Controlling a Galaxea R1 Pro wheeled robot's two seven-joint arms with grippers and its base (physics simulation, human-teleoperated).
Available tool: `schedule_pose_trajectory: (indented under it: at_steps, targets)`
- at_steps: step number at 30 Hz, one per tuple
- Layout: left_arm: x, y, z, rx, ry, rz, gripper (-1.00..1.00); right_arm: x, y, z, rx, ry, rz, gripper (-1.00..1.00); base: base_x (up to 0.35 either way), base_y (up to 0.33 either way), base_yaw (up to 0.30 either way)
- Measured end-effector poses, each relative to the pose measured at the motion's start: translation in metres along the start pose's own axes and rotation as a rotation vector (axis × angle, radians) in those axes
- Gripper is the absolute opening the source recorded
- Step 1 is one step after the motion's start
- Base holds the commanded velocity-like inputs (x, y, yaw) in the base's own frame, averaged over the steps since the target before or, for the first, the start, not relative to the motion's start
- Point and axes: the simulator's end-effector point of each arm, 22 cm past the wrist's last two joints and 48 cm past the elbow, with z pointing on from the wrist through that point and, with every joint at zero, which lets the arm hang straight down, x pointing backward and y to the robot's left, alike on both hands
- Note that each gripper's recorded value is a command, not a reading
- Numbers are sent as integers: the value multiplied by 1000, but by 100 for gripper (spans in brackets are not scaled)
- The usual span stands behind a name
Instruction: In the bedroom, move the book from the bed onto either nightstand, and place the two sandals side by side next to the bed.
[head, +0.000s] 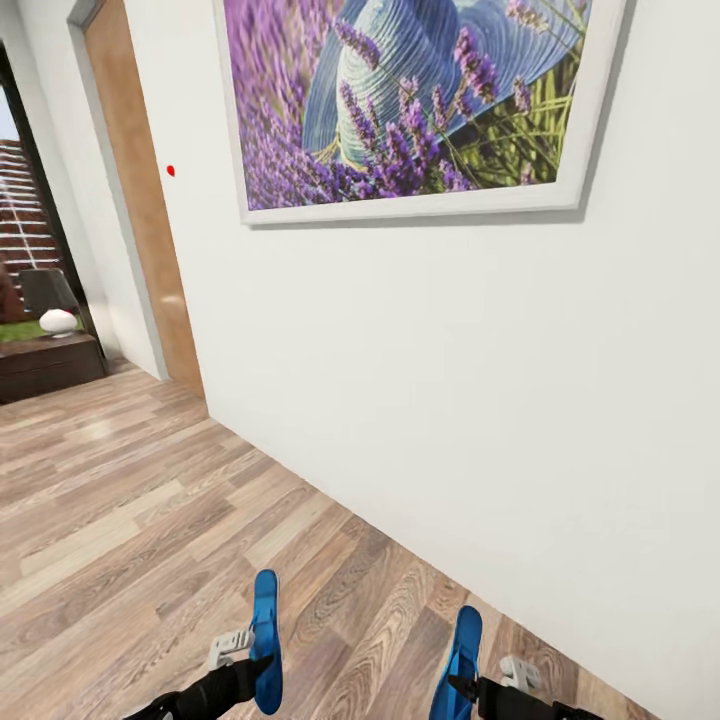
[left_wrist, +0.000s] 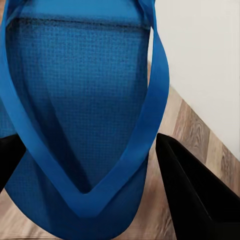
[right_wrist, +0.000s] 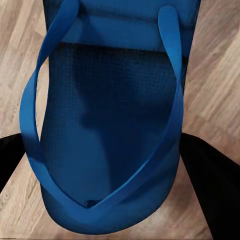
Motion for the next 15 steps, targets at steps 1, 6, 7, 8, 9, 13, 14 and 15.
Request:
schedule_pose_trajectory:
  at_steps: [1, 6, 7, 8, 9, 13, 14, 15]
  targets:
    - [0, 0, 0, 0, 0, 0, -100, 0, 0, 0, 0, 0, 0, -100, 0, 0, 292]
    - [0, 0, 0, 0, 0, 0, -100, 0, 0, 0, 0, 0, 0, -100, 0, 0, 292]
    - [0, 0, 0, 0, 0, 0, -100, 0, 0, 0, 0, 0, 0, -100, 0, 0, 292]
    - [0, 0, 0, 0, 0, 0, -100, 0, 0, 0, 0, 0, 0, -100, 0, 0, 292]
    - [0, 0, 0, 0, 0, 0, -100, 0, 0, 0, 0, 0, 0, -100, 0, 0, 292]
    - [0, 0, 0, 0, 0, 0, -100, 0, 0, 0, 0, 0, 0, -100, 0, 0, 292]
    - [0, 0, 0, 0, 0, 0, -100, 0, 0, 0, 0, 0, 0, -100, 0, 0, 292]
    - [0, 0, 0, 0, 0, 0, -100, 0, 0, 0, 0, 0, 0, -100, 0, 0, 292]
